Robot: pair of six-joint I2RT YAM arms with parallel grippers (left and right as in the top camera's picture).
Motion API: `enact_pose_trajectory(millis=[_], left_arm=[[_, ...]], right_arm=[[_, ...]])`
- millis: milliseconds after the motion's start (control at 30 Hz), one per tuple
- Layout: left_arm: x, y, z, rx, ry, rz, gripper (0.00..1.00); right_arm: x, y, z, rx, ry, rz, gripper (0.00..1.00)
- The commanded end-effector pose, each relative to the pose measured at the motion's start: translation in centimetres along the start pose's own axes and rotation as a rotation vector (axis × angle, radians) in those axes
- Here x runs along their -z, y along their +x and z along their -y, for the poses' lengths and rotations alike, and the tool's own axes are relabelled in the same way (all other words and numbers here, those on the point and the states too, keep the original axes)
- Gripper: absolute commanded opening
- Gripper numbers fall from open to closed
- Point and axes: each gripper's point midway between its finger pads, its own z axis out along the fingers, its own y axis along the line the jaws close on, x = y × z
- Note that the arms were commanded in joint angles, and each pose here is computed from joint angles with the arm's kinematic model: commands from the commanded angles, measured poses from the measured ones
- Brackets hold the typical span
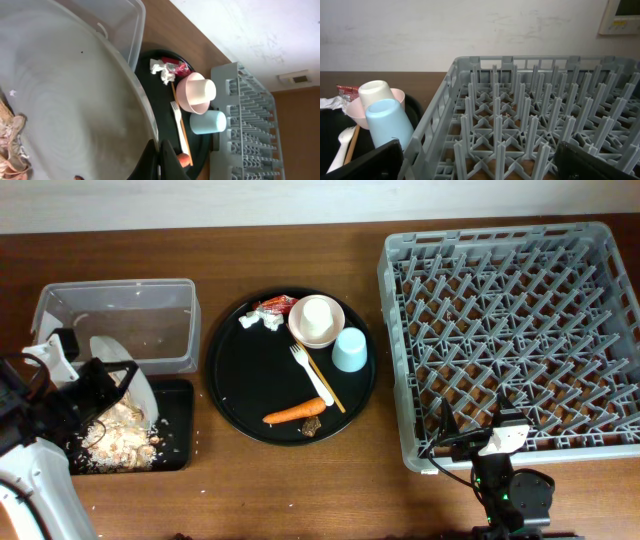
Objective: Sort waste into correct bins and load items into the dishwasher rack
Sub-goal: 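Tilt the plate to dump rice and shells onto the black tray, then return the plate to the round tray and reach for the carrot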
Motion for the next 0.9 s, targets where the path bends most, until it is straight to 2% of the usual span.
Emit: enact_pose_trajectory(millis=[0, 133, 167, 267, 400, 433, 467, 500, 567, 600, 633, 700, 733, 767, 867], left_arm=[[0.5, -0.3, 0.7, -0.052, 0.025, 0.024, 0.00], [0.7, 0.0, -0.4, 0.001, -0.023, 0.016, 0.00], [0.9, 0.2, 0.3, 0.011, 0.033, 0.013, 0.00], [1.5, 0.3, 0.6, 0.029, 0.075, 0.017, 0.00], [1.9, -0.8, -0.9, 0.006, 0.011, 0.062, 0.00], [1.9, -0.2, -0.3, 0.030, 0.047, 0.042, 0.00], [2.0, -0.1, 0.4, -0.021, 0.087, 0.041, 0.00], [1.9, -0.8, -1.6, 0.008, -0.023, 0.062, 0.00], [1.9, -0.5, -0.8, 0.028, 0.024, 0.053, 0.00], [2.2, -0.7, 1.5, -0.013, 0.160, 0.062, 0.00], [2.0, -1.1, -0.2, 0.038, 0.072, 0.072, 0.00], [2.0, -0.9, -0.8, 0.043, 0.033, 0.066, 0.00], [2.6, -0.3, 2.7, -0.029, 0.237, 0.059, 0.00], [2.2, -1.3, -0.3, 0.015, 0.064, 0.081, 0.00], [2.1, -0.8, -0.7, 0.038, 0.052, 0.065, 0.00]], right_arm=[[0.0, 0.3, 0.3, -0.009, 0.015, -0.004, 0.99], [0.0, 0.3, 0.3, -0.009, 0.015, -0.004, 0.99], [0.0, 0.3, 0.3, -0.009, 0.015, -0.004, 0.99], [0.0, 0.3, 0.3, -0.009, 0.015, -0.004, 0.99], [0.0, 0.3, 0.3, -0.009, 0.015, -0.004, 0.99], [0.0, 0.3, 0.3, -0.009, 0.015, -0.004, 0.99], [0.0, 0.3, 0.3, -0.009, 0.015, -0.004, 0.99], [0.0, 0.3, 0.3, -0.009, 0.015, -0.004, 0.99], [0.0, 0.3, 0.3, -0.009, 0.015, -0.004, 0.99], [0.0, 0.3, 0.3, -0.009, 0.015, -0.004, 0.99], [0.0, 0.3, 0.3, -0.009, 0.015, -0.004, 0.99], [0.0, 0.3, 0.3, -0.009, 0.015, -0.004, 0.99], [0.0, 0.3, 0.3, -0.009, 0.015, -0.004, 0.99], [0.0, 0.3, 0.3, -0.009, 0.015, -0.004, 0.99], [0.0, 0.3, 0.3, -0.009, 0.015, -0.004, 0.99]])
